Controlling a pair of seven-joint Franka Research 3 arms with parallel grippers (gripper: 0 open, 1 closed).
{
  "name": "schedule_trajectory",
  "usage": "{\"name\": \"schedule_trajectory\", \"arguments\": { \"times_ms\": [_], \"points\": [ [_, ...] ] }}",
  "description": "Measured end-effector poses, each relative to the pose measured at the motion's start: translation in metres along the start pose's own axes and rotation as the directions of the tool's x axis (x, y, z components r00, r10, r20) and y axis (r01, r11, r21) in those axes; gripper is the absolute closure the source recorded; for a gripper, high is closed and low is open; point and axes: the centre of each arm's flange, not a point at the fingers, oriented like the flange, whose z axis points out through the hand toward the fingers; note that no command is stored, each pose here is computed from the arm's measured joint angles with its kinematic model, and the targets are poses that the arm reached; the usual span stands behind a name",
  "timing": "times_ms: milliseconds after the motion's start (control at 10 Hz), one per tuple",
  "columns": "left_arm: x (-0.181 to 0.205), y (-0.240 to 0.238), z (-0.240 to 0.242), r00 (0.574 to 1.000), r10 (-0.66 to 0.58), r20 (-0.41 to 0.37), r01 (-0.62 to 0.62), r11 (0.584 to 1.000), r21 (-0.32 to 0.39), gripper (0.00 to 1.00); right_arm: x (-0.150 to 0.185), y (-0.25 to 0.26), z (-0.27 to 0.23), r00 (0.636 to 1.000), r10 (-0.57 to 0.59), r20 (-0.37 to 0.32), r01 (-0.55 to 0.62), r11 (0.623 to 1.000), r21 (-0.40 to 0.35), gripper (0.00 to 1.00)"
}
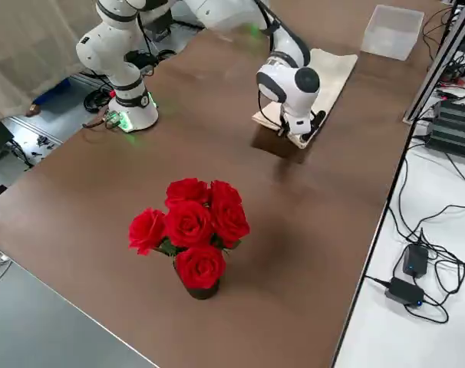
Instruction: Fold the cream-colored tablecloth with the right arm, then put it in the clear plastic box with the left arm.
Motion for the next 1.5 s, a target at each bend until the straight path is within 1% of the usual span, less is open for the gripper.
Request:
{"name": "schedule_trajectory", "arguments": {
  "times_ms": [300,400,600,900,1100,1300,1500],
  "points": [
    [0.001,0.000,0.002,1.000,0.000,0.003,0.000,1.000,0.000,0.00,-0.008,-0.008,-0.053,0.999,0.041,-0.004,-0.041,0.999,0.013,0.97],
    [0.001,0.000,0.002,1.000,0.000,0.004,0.000,1.000,0.000,0.00,-0.013,-0.014,-0.074,0.998,0.060,-0.003,-0.060,0.998,0.007,0.97],
    [0.001,0.000,0.003,1.000,0.000,0.005,0.000,1.000,0.000,0.00,-0.021,-0.022,-0.101,0.992,0.121,-0.028,-0.121,0.992,-0.025,0.97],
    [0.001,0.000,0.003,1.000,0.000,0.005,0.000,1.000,0.000,0.00,-0.028,-0.040,-0.110,0.970,0.238,-0.055,-0.240,0.970,-0.045,0.97],
    [0.001,0.000,0.003,1.000,0.000,0.005,0.000,1.000,0.000,0.00,-0.044,-0.074,-0.118,0.946,0.317,-0.070,-0.322,0.944,-0.076,0.97],
    [0.001,0.000,0.003,1.000,0.000,0.006,0.000,1.000,0.000,0.00,-0.058,-0.098,-0.132,0.932,0.357,-0.066,-0.362,0.928,-0.084,0.97],
    [0.001,0.000,0.003,1.000,0.000,0.006,0.000,1.000,0.000,0.00,-0.063,-0.117,-0.148,0.917,0.392,-0.071,-0.397,0.915,-0.074,0.97]
  ]
}}
